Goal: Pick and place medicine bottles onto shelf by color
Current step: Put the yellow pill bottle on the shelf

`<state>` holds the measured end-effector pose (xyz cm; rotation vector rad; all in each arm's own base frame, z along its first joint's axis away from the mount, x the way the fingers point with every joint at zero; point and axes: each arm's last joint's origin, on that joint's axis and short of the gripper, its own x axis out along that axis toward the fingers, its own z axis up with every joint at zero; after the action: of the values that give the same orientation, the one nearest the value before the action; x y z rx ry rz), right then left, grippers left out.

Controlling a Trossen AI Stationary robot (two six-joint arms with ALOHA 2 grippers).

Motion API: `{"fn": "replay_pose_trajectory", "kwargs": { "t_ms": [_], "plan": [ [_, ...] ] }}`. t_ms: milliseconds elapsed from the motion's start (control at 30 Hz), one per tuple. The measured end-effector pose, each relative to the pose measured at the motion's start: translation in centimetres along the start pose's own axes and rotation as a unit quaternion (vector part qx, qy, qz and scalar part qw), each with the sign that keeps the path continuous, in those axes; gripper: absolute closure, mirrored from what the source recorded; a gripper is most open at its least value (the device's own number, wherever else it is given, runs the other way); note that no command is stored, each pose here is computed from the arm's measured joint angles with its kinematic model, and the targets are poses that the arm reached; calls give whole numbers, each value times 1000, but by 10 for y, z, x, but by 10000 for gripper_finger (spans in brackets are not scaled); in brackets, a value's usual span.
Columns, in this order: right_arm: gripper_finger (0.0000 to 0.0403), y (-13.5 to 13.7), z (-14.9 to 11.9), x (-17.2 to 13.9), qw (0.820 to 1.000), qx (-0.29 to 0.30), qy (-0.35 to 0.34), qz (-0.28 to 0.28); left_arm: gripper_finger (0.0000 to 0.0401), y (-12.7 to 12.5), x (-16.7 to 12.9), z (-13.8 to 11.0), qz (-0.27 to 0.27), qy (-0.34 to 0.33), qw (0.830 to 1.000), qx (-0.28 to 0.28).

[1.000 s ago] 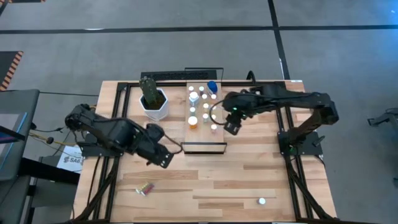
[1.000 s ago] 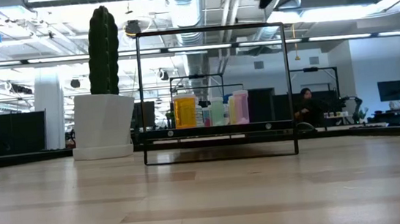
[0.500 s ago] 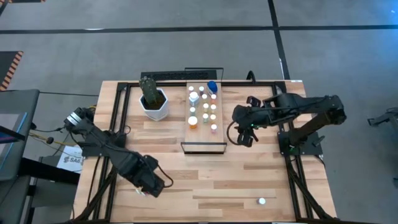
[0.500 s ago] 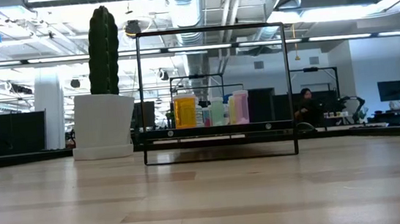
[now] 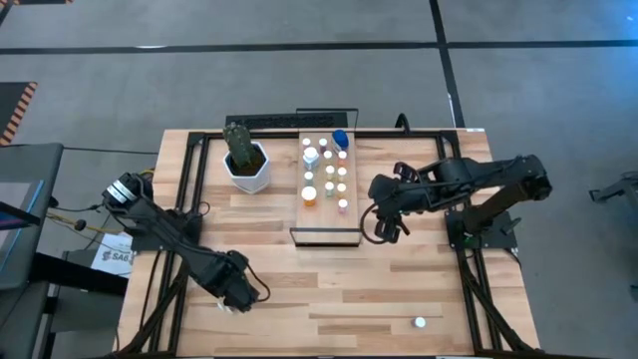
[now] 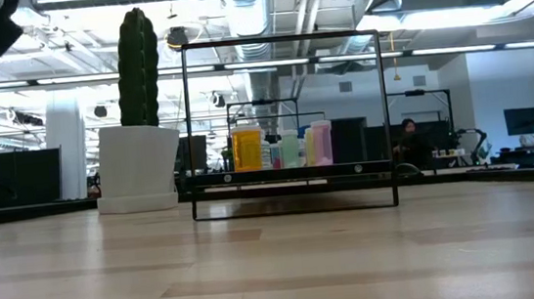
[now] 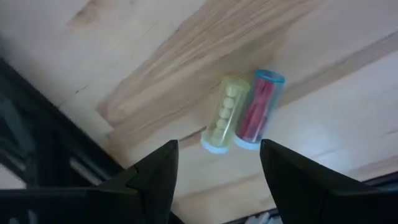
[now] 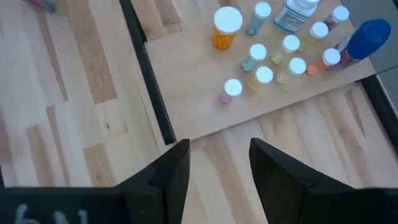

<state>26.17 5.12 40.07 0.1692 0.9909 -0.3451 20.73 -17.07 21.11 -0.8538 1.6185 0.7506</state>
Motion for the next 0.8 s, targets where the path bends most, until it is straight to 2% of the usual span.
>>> {"fn": "replay_pose_trajectory", "kwargs": {
  "t_ms": [200, 400, 800],
  "plan": [
    [216, -2, 4, 1, 999, 38, -11, 3, 187, 1, 19, 4, -19, -4, 1000, 9],
    [216, -1, 5, 1, 998, 62, -18, 8, 187, 8, 35, 8, -14, -11, 1000, 9],
    [217, -1, 5, 1, 997, 71, -17, 8, 226, 3, 37, 8, -41, -10, 999, 15]
  ]
}}
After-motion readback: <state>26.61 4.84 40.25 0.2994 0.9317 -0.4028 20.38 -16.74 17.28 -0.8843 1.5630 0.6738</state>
